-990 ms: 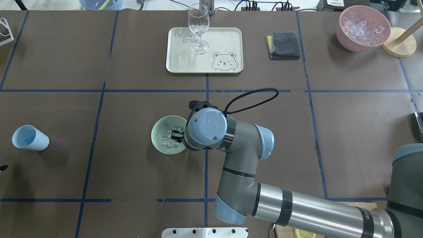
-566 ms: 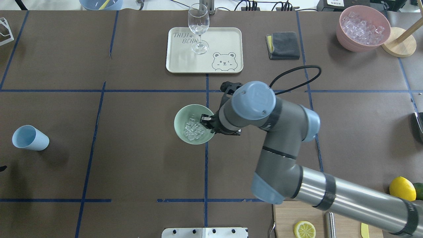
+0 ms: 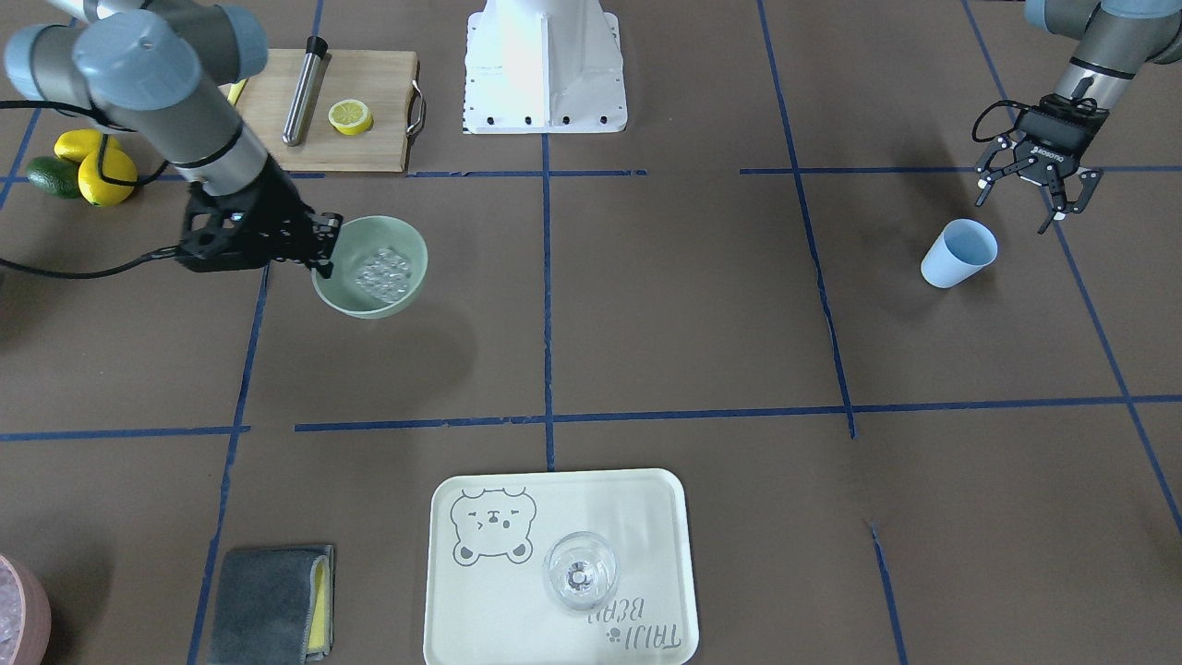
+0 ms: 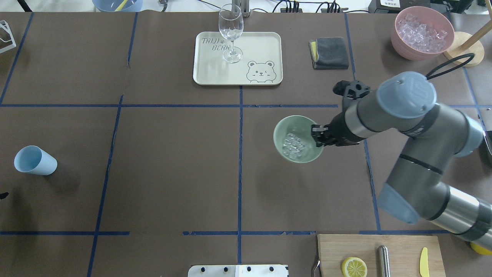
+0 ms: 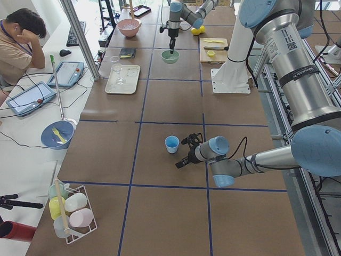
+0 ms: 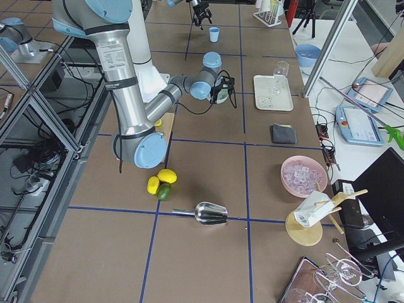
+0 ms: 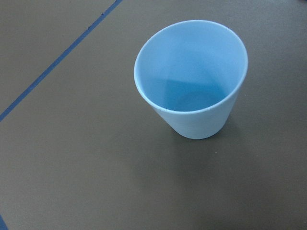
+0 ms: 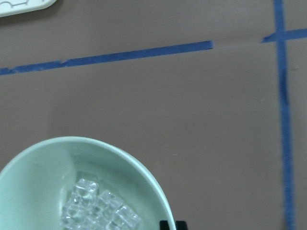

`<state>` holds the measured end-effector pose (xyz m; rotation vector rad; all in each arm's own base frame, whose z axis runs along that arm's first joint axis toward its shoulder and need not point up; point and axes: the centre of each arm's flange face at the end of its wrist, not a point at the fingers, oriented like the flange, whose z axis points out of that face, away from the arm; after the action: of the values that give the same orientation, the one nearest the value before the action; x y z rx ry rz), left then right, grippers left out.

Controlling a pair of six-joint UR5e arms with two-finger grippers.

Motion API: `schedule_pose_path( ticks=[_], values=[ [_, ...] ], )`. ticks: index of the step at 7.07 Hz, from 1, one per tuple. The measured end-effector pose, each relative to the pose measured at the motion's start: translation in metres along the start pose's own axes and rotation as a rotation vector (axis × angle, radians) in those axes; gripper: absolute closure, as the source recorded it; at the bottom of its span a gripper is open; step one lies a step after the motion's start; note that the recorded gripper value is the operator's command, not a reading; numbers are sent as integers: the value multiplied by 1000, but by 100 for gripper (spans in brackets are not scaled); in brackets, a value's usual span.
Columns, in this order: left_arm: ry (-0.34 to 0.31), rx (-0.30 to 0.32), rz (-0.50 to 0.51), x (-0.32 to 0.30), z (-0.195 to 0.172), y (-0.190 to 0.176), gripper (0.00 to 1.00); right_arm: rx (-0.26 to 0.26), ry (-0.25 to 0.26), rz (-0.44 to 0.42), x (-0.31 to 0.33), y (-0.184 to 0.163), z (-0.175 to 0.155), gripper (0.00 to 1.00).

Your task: Pour ice into bowl

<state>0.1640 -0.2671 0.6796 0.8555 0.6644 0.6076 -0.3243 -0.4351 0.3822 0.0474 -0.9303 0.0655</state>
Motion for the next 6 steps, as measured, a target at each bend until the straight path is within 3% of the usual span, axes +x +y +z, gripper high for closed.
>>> schedule_pose_path(
  ticks=[3,6],
  values=[
    [8,8,1,2,-1,-5,0,-83,45,-126,168,-18,-17,100],
    [16,4,0,0,-2,-4,0,-129,68,-112,213,-22,11,100]
  ],
)
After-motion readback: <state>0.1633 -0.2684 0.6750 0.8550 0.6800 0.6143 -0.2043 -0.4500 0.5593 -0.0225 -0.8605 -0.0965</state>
